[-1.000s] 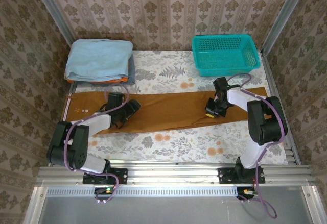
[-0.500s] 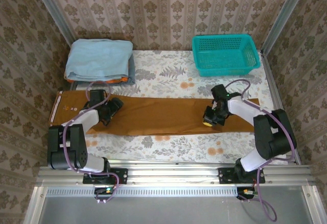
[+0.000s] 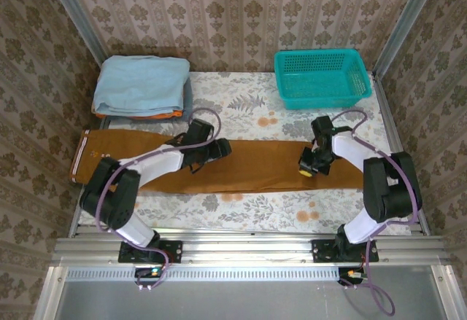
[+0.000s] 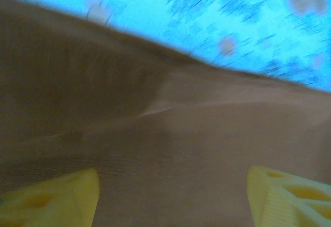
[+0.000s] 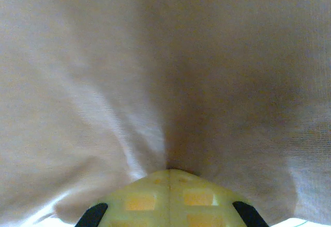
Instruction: Fold and stack the trousers
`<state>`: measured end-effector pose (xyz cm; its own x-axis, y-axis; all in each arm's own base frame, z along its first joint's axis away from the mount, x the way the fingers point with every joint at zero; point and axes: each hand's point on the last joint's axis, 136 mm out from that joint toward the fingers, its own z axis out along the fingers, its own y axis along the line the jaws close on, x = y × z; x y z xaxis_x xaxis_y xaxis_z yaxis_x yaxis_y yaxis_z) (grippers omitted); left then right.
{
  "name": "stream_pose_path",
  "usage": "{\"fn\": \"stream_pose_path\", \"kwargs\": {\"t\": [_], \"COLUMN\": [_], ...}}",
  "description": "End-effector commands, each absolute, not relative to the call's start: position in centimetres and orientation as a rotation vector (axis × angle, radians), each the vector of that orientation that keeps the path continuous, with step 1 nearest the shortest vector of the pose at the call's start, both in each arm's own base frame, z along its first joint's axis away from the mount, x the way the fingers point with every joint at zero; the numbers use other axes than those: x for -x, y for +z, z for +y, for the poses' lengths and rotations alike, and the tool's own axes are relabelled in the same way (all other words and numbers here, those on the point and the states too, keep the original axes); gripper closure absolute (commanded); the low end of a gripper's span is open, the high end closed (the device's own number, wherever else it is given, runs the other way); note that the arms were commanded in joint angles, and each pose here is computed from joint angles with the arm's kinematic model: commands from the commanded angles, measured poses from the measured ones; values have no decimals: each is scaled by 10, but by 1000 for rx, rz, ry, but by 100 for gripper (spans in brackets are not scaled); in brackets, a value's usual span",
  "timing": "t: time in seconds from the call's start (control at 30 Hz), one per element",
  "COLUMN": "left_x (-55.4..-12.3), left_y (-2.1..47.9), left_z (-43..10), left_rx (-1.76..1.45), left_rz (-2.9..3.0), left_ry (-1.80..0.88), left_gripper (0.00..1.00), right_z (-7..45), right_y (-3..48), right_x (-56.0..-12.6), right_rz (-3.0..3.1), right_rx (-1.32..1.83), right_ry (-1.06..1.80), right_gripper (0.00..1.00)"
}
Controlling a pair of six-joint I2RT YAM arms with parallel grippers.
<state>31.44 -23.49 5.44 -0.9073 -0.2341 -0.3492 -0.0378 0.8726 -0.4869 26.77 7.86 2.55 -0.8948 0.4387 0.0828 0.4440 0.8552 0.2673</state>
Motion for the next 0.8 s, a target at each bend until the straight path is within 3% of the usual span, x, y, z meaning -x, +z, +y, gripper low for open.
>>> {"fn": "stream_pose_path", "kwargs": {"t": [0.0, 0.1, 0.27, 0.5, 0.7, 0.77], "left_x": [-304, -291, -287, -314, -332, -334], "left_y": [25, -2, -32, -16, -1, -1], "left_z": [-223, -198, -147, -88, -81, -85], "left_rx": [315, 358, 541, 669, 627, 616], "left_rz": [2672, 2712, 2734, 2665, 2636, 2633], "left_ry": [-657, -565, -540, -500, -491, -520], "left_gripper": [27, 27, 27, 27, 28, 28], "right_z": [62, 43, 15, -17, -49, -55], "right_y": [14, 18, 41, 74, 92, 87], "right_x": [-255, -253, -262, -281, -313, -325], "right_rz": [-2937, -2911, -2927, -3039, -3169, -3147], "right_rx": [810, 893, 979, 1085, 1037, 948], "right_ry": [-445, -474, -485, -362, -137, -82], "right_gripper": [95, 92, 73, 55, 21, 19]}}
